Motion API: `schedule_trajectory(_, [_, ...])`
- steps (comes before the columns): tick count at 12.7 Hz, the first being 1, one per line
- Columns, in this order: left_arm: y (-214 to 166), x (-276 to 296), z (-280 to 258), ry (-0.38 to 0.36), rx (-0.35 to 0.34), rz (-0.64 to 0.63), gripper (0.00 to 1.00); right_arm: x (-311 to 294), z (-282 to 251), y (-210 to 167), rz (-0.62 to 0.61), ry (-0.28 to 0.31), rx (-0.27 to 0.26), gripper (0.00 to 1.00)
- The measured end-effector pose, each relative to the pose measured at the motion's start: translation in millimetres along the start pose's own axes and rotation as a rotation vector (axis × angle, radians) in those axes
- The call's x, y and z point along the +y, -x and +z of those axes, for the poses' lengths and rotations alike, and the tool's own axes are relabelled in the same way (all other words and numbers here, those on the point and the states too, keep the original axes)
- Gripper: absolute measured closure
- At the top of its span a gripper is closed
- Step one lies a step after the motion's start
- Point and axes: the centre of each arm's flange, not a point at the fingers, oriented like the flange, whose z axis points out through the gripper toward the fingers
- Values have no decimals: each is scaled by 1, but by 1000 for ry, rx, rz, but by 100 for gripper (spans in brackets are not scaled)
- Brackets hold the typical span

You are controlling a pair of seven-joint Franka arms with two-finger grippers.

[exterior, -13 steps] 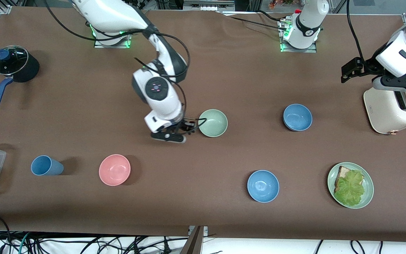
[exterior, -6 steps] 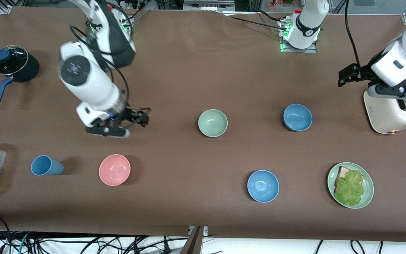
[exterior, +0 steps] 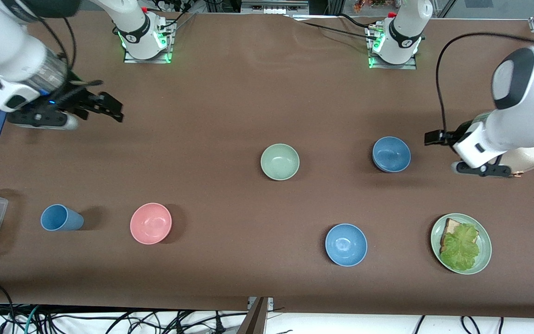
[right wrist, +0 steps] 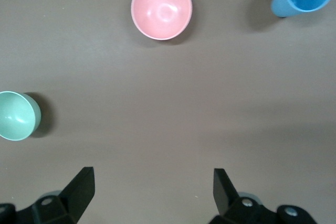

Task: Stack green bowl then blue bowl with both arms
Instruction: 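Lower the left gripper onto the blue bowl rim and grasp it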

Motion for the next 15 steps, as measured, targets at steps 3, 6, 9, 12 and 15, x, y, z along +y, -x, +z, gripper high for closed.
schedule_trajectory(3, [2,-9,68,0,40,42,0,16,-12,-3,-6,-1,-3,0])
schedule_trajectory(6, [16,-10,136,-6,105,66,0,30,-15,-11,-40,6,-6,0])
schedule_trajectory(9, [29,-9,192,-4,105,80,0,48,-11,-20,-30,9,-14,0])
schedule_trajectory(12, [26,-9,211,-17,95,103,0,52,-7,-17,-25,16,-65,0])
schedule_trajectory(15, [25,-11,217,-15,93,101,34,61,-14,-18,-9,15,-66,0])
